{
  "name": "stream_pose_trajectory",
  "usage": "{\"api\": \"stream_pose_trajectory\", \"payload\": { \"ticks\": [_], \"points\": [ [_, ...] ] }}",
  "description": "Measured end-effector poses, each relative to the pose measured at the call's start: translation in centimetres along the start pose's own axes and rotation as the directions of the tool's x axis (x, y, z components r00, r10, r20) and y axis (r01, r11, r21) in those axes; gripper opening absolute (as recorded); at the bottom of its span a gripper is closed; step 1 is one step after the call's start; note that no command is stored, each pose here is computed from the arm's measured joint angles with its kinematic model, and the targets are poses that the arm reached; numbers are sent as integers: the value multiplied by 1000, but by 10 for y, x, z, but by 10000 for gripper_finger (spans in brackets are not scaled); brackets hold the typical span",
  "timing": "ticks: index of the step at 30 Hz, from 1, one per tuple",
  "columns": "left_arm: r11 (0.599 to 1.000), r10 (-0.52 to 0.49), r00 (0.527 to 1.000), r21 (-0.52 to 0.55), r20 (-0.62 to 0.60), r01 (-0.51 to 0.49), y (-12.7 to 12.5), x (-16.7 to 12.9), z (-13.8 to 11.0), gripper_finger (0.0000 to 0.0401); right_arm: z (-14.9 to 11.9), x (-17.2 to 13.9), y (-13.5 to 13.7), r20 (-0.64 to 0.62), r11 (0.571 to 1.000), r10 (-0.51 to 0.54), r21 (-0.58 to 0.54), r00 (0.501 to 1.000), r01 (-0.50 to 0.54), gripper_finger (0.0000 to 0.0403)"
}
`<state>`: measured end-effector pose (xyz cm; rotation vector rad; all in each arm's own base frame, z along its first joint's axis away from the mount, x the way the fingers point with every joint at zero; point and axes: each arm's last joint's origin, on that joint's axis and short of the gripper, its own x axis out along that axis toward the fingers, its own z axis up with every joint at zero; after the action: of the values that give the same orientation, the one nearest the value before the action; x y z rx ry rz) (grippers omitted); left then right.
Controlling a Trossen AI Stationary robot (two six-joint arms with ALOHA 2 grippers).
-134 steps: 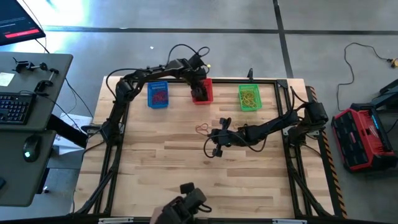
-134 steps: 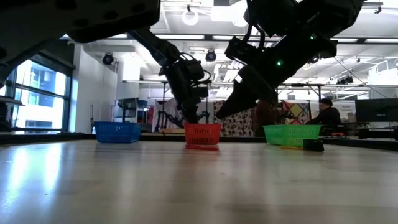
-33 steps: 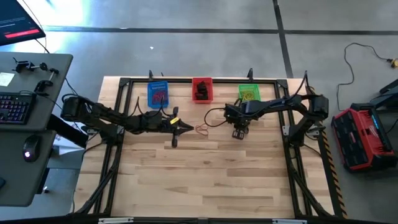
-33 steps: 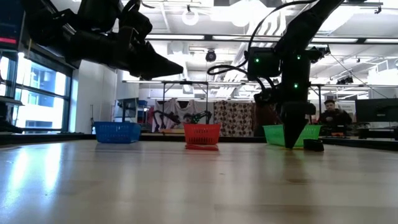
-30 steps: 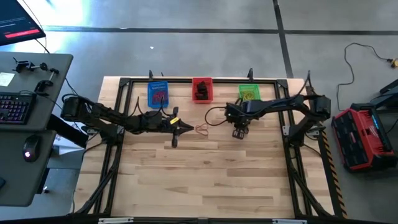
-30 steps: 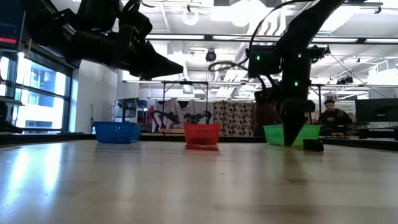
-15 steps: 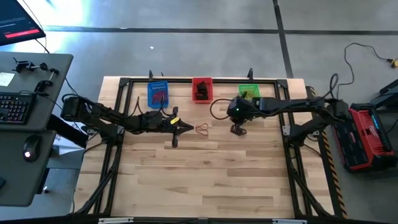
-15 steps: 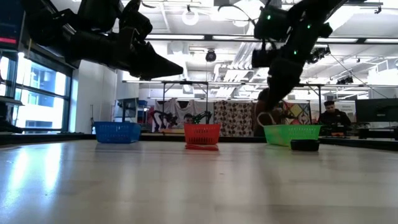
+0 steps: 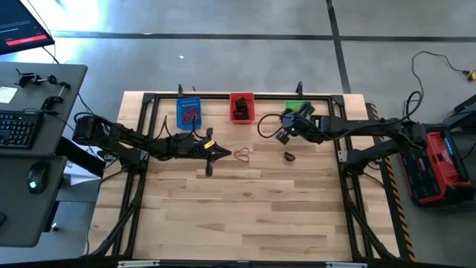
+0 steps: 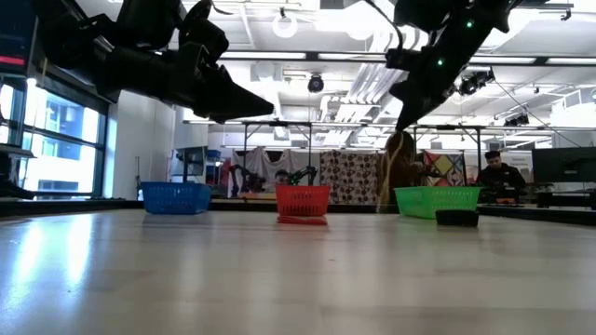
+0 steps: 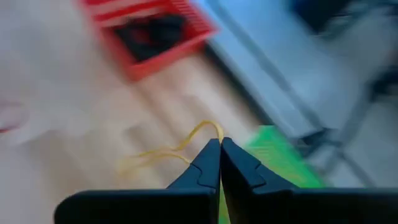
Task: Sort rubber bands into baskets
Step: Put the yellow rubber band into the green bin
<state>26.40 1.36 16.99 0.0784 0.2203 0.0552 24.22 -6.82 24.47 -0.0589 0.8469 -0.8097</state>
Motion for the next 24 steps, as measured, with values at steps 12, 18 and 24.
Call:
{"api": "stream_pose_trajectory", "payload": {
  "ticks": [12, 18, 24],
  "points": [
    [1000, -3, 1000, -2, -4, 3, 0, 0, 0, 13, 1, 5, -21, 7, 942, -334, 38, 942, 334, 0],
    [1000, -3, 1000, -2, -5, 3, 0, 0, 0, 13, -1, 9, -31, -23, 899, -436, 30, 900, 437, 0],
    [1000, -3, 1000, -2, -5, 3, 0, 0, -1, 13, -3, 18, -33, -86, 988, -99, 110, 991, 108, 0]
  ]
}}
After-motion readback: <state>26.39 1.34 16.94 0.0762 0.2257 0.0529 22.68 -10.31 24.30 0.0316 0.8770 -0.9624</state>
